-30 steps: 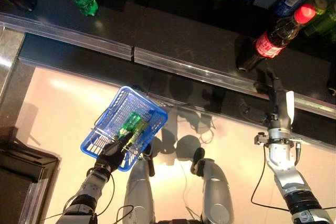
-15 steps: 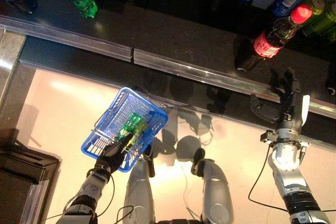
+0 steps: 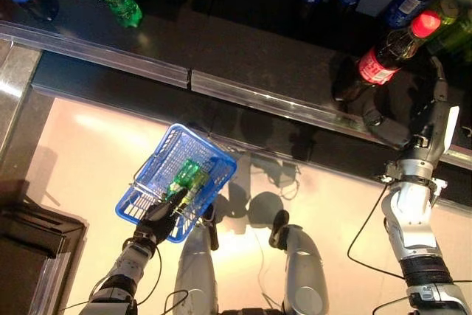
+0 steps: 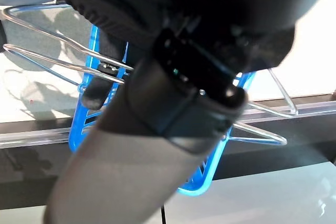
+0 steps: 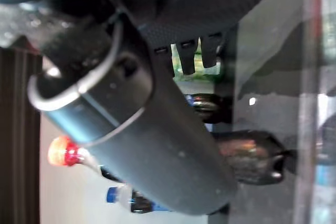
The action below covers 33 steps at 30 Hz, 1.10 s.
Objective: Pick up the drink and place into the basket.
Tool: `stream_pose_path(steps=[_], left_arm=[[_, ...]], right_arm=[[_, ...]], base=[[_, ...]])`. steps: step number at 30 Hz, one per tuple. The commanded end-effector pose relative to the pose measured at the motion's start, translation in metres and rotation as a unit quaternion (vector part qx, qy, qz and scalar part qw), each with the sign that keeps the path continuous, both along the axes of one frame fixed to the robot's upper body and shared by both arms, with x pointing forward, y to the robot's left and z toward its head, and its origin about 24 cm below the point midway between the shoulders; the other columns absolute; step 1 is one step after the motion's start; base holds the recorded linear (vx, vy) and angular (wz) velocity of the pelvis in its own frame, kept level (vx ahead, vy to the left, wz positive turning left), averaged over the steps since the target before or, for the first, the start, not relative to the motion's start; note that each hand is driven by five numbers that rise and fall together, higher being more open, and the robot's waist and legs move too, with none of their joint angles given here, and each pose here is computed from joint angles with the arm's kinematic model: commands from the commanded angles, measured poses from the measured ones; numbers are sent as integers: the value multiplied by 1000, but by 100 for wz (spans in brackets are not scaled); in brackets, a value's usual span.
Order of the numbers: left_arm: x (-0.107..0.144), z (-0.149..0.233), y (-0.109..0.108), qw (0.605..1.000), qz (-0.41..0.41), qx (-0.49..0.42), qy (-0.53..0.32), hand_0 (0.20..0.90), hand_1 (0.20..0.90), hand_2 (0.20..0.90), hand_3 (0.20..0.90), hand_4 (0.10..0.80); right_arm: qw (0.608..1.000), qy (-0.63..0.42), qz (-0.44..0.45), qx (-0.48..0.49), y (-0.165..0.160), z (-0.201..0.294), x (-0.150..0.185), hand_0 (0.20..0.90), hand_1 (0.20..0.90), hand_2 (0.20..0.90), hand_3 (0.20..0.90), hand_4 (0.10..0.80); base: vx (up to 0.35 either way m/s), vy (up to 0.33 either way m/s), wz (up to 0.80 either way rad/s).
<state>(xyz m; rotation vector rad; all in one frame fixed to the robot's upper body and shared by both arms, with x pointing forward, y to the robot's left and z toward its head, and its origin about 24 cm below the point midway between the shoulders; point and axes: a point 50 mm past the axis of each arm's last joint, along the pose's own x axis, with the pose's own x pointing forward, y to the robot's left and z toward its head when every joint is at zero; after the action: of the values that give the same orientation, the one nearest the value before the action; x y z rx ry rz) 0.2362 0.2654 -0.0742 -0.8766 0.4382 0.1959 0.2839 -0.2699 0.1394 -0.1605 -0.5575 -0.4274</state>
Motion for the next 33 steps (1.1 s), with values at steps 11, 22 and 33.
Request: stream_pose_path(steps=[11, 22, 33], left_arm=[[-34, -17, -9, 996, -86, -8, 10, 300, 300, 300, 200, 100], [-34, -18, -9, 995, -101, -1, 19, 300, 300, 300, 200, 100], [-31, -18, -13, 992, -120, 5, 25, 300, 300, 300, 200, 100]], right_arm=[[992, -120, 36, 7, -25, 82, 4, 900, 900, 900, 900, 800], [994, -79, 76, 24, -31, 88, 19, 900, 900, 900, 900, 800], [993, -54, 101, 15, -28, 100, 32, 900, 900, 900, 900, 800]], base=[[12, -4, 2], [10, 1, 2], [6, -1, 2]])
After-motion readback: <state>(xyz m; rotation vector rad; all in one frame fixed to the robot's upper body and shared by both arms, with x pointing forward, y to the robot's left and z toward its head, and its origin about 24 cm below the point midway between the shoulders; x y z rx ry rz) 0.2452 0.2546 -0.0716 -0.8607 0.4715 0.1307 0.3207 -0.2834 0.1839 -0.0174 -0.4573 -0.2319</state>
